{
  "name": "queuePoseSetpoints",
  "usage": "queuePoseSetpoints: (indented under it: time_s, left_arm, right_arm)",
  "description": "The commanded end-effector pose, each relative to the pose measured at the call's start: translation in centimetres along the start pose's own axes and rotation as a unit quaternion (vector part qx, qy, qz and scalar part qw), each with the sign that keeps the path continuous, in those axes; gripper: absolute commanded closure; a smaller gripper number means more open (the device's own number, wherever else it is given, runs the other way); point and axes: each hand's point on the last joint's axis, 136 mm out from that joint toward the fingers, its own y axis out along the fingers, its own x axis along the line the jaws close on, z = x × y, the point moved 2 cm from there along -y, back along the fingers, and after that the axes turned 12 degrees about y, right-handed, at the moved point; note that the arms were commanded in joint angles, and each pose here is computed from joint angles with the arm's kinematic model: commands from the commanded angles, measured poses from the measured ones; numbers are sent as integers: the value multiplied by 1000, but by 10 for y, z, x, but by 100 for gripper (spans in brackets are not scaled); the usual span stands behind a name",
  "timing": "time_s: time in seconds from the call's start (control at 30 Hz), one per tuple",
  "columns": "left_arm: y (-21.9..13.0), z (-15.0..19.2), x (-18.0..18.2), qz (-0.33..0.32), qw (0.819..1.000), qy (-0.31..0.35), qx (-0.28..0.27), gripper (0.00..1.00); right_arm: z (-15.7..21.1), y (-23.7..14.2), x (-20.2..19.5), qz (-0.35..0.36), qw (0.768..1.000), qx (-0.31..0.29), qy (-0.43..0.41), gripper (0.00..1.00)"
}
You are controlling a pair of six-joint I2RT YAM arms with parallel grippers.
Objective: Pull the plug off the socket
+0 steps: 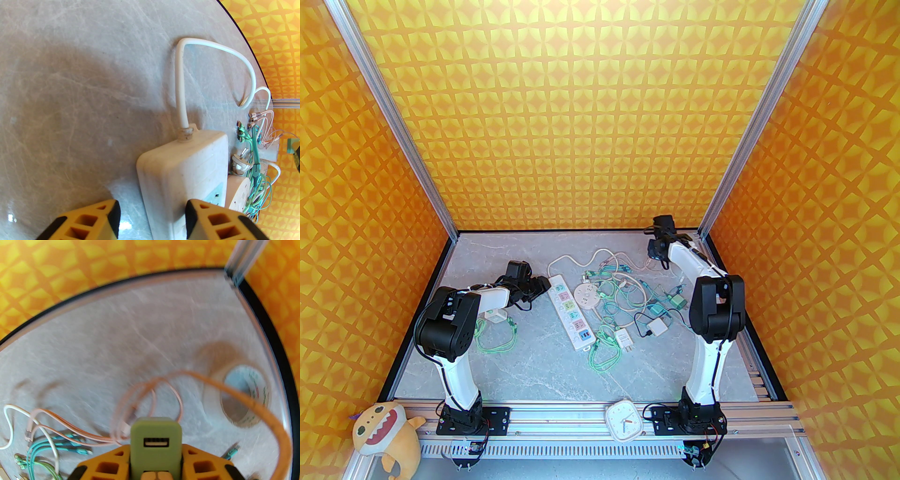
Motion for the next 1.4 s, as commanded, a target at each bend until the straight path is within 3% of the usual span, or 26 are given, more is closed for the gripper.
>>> queuePoseSetpoints:
  time_s: [0.0, 0.2, 0.5, 0.6, 0.8, 1.17, 1.2, 1.23, 1.37]
  left_arm:
    - [-1, 12, 6, -12, 1000, 5, 20, 49]
    - [-2, 12, 5, -11, 1000, 6, 19, 49]
    - [-3, 12, 5, -11, 1000, 6, 18, 49]
    - [-2, 12, 5, -11, 1000, 7, 18, 49]
    - [-6, 9, 2, -7, 1000, 13, 11, 46]
    - [-27, -10, -17, 9, 999, 46, -27, 32]
    - [-32, -13, -20, 10, 998, 53, -32, 27]
    - [-37, -15, -23, 11, 997, 60, -38, 26]
    - [-76, -33, -44, 19, 991, 96, -87, 25]
  right_arm:
    - [12, 9, -8, -25, 998, 44, 49, 66]
    - [28, 28, -31, -45, 987, 96, 117, 60]
    - [38, 31, -40, -43, 985, 116, 123, 57]
    - [33, 21, -41, -42, 986, 106, 122, 47]
    - [27, -12, -48, -43, 988, 78, 125, 35]
    - [39, -84, -52, -101, 985, 7, 140, 27]
    - [38, -93, -51, -108, 985, -6, 135, 25]
    - [39, -102, -51, -112, 985, -16, 129, 5]
    - [39, -136, -48, -121, 984, -82, 104, 2]
